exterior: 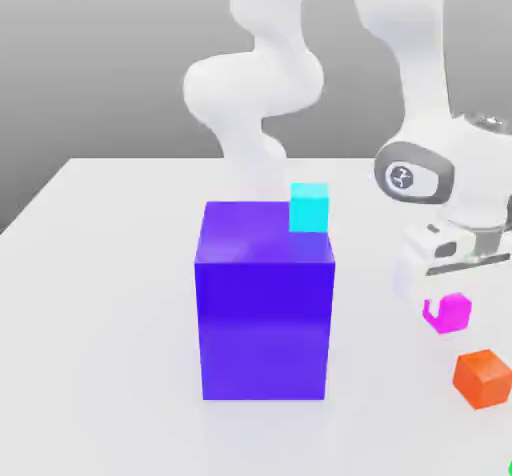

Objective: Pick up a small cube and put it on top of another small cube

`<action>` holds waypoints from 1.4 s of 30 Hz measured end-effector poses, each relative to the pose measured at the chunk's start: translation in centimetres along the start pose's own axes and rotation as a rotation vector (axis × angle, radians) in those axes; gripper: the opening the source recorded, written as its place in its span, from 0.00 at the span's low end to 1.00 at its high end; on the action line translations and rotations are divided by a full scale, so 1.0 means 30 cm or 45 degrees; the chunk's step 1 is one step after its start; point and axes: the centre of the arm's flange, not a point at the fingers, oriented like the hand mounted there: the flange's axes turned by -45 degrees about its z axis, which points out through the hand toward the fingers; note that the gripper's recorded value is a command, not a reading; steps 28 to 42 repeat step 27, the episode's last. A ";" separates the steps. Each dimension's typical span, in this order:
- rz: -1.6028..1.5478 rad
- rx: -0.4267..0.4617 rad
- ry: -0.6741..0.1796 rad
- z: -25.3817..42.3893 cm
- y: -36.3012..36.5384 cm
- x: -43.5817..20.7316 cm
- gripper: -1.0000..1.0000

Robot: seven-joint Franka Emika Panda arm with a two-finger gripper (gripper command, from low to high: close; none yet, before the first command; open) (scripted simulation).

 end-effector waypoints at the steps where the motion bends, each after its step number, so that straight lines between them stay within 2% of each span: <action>1: 0.037 -0.001 0.000 -0.013 -0.004 0.028 0.00; 10: 0.506 -0.011 -0.002 -0.083 -0.006 0.393 0.00; 19: 1.026 0.000 -0.002 -0.173 0.119 0.762 0.00; 23: 1.102 0.003 -0.001 -0.024 0.147 0.813 0.00; 24: 1.104 0.003 -0.001 0.011 0.148 0.814 1.00; 42: 1.104 0.003 -0.001 0.011 0.148 0.814 1.00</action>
